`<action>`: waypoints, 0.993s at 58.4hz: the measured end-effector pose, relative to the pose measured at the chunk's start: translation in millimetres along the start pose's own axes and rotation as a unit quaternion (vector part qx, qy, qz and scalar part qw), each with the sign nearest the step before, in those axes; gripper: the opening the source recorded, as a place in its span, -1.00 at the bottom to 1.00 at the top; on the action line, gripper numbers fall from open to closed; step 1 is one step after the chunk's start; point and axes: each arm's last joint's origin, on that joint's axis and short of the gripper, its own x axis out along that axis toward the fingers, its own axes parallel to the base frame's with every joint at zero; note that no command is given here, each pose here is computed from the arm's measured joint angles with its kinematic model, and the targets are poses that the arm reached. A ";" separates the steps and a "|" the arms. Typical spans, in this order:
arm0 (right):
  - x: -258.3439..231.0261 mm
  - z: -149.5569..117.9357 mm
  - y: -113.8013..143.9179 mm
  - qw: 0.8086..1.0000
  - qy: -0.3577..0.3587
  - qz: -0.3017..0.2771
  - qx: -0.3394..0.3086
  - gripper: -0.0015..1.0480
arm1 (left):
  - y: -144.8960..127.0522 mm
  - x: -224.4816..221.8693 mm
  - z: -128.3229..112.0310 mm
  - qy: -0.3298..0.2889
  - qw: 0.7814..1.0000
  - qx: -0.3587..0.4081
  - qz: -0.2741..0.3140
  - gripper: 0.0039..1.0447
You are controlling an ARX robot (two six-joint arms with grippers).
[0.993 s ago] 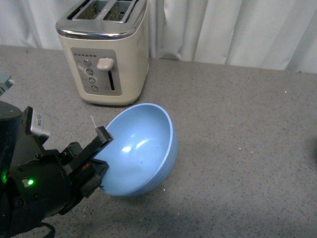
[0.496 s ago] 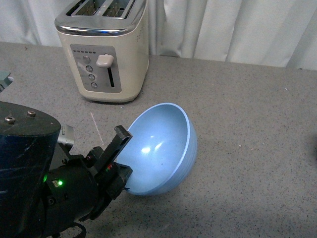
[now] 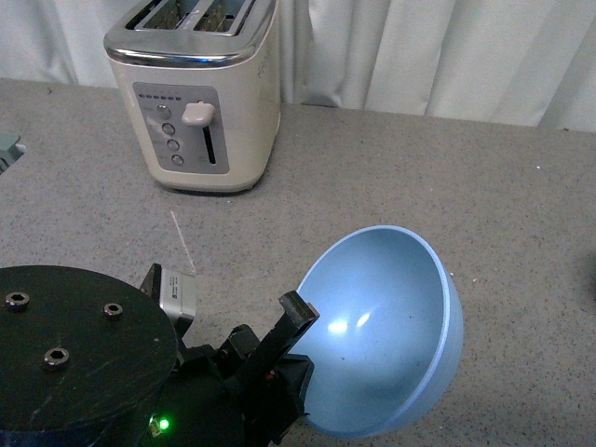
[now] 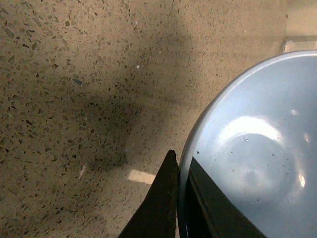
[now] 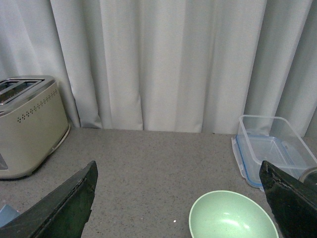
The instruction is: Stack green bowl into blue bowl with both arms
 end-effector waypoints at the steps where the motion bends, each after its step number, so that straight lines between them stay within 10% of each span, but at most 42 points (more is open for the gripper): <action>1: 0.0 0.0 0.0 1.000 0.000 0.000 0.000 0.82 | -0.1 0.0 -0.5 0.001 1.000 0.001 0.000 -0.93; 58: 0.0 0.0 0.0 1.000 0.000 0.000 0.000 0.82 | -5.7 28.6 -8.8 0.012 0.998 0.012 0.068 -0.93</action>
